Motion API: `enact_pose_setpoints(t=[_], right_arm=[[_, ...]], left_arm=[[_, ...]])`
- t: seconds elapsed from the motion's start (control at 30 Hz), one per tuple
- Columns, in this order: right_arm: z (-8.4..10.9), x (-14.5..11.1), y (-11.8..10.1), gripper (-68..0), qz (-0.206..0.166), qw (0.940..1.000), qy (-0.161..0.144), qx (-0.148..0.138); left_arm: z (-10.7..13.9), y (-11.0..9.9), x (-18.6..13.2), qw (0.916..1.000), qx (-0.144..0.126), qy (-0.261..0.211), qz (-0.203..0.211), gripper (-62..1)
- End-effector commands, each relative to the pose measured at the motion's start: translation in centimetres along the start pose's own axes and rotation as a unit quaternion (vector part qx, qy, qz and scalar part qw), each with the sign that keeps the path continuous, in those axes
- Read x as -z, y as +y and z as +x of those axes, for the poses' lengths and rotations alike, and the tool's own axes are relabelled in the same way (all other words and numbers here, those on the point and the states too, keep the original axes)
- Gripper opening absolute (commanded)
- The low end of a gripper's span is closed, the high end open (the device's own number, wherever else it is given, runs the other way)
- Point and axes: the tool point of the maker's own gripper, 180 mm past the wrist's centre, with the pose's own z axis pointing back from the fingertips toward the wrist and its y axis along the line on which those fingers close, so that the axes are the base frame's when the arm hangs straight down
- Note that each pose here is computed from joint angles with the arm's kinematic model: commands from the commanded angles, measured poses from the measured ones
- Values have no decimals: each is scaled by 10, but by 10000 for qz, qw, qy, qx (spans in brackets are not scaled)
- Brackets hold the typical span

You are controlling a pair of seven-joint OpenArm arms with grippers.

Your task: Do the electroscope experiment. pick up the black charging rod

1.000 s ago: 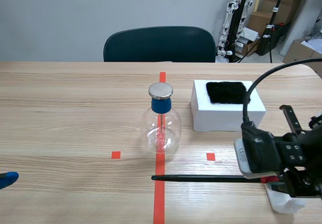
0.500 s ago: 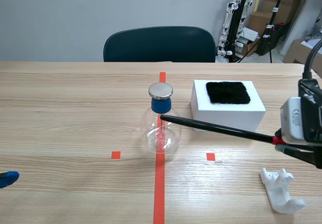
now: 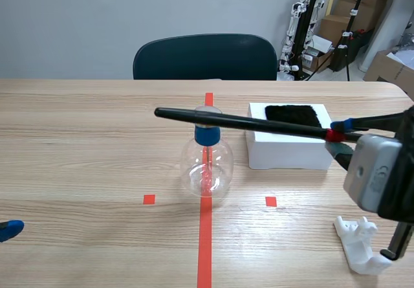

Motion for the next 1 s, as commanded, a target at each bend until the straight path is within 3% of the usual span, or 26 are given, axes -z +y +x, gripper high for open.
enact_pose_setpoints(t=[0.0,0.13,0.97], right_arm=[[8,1,-10,-673,-223,9997,-135,-7],[11,0,-22,-673,-601,9980,-195,-45],[12,0,-23,-673,-609,9979,-226,-53]], left_arm=[[9,4,2,9998,74,-171,9,14],[9,4,2,9998,74,-173,9,14],[9,4,2,9998,74,-173,9,14]])
